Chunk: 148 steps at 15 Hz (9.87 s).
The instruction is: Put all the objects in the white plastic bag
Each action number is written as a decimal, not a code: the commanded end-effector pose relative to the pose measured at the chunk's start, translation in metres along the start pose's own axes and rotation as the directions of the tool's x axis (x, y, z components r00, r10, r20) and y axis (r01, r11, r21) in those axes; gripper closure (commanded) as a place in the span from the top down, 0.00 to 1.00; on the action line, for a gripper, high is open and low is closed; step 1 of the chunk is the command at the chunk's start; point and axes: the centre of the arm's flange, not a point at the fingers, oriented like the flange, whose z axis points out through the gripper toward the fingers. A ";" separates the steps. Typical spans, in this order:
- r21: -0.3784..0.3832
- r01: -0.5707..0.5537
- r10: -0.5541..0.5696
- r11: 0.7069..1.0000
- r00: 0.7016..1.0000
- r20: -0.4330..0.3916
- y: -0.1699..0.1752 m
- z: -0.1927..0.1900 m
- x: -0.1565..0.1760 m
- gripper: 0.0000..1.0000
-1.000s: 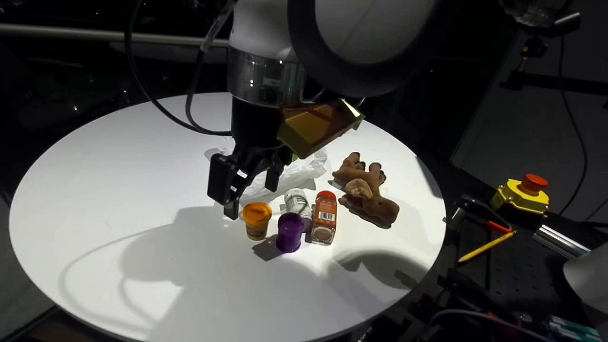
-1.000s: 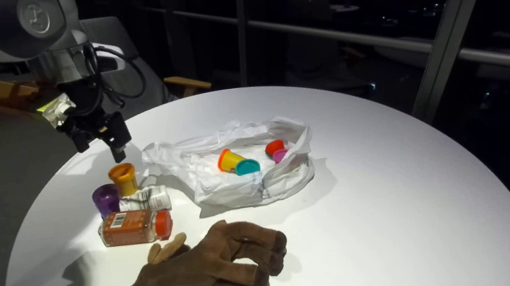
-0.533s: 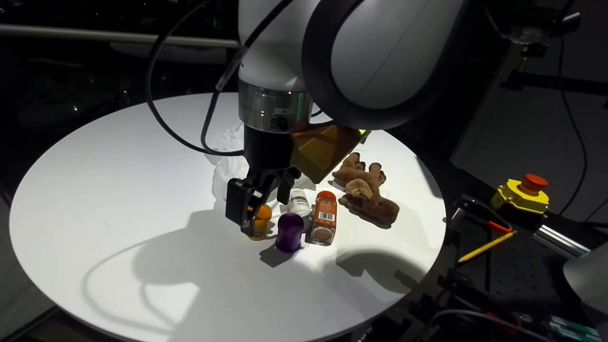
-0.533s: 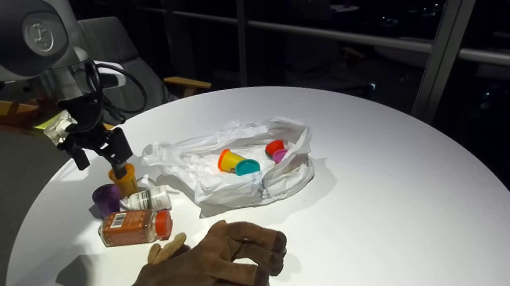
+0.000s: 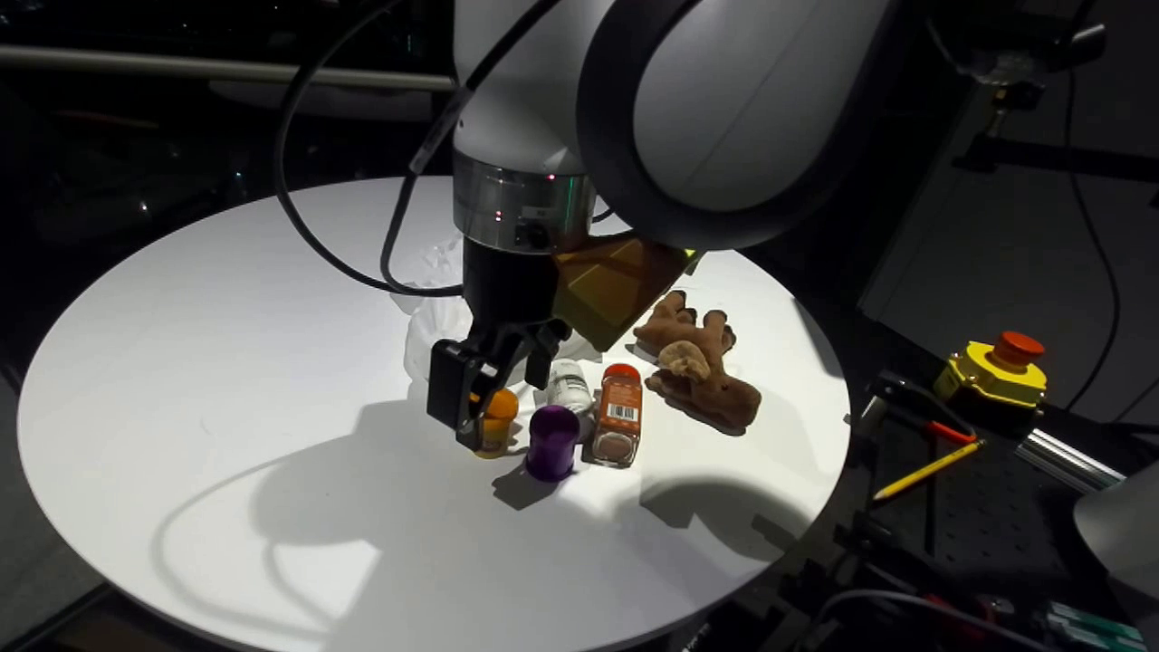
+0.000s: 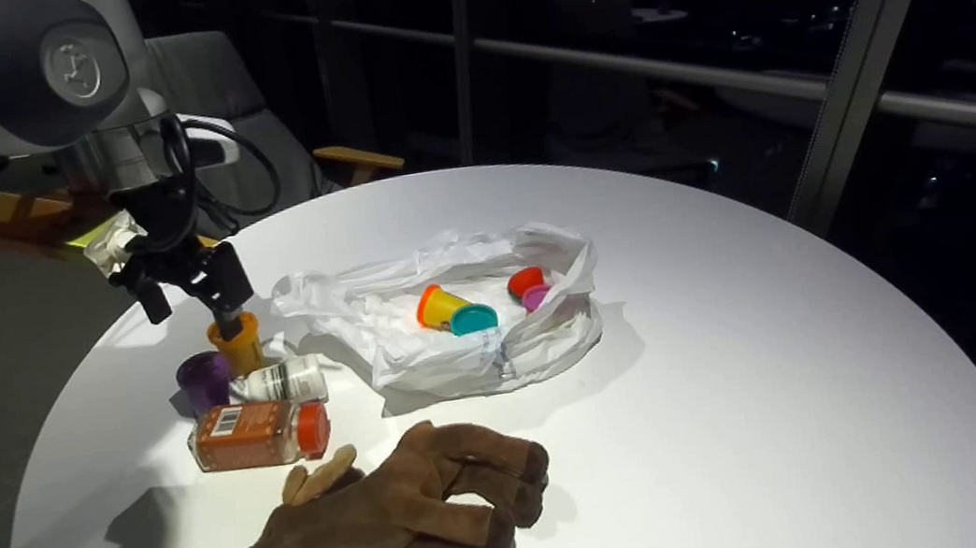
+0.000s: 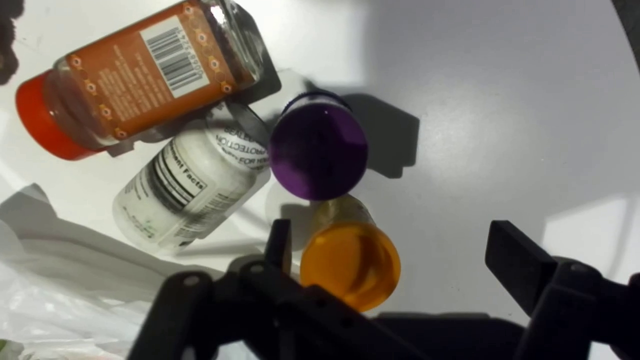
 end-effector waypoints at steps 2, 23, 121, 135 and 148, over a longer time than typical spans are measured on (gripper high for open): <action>0.053 -0.004 0.006 0.999 1.000 -0.022 0.015 0.002 0.003 1.00; -0.004 0.014 -0.014 1.000 1.000 0.013 0.022 0.030 0.038 0.75; -0.066 -0.585 0.538 0.808 0.779 -0.321 -0.010 -0.054 0.016 0.25; -0.077 -0.660 0.517 0.747 0.651 -0.556 0.132 -0.006 0.163 0.25; 0.026 -0.681 0.616 0.731 0.644 -0.454 0.134 0.033 0.193 0.25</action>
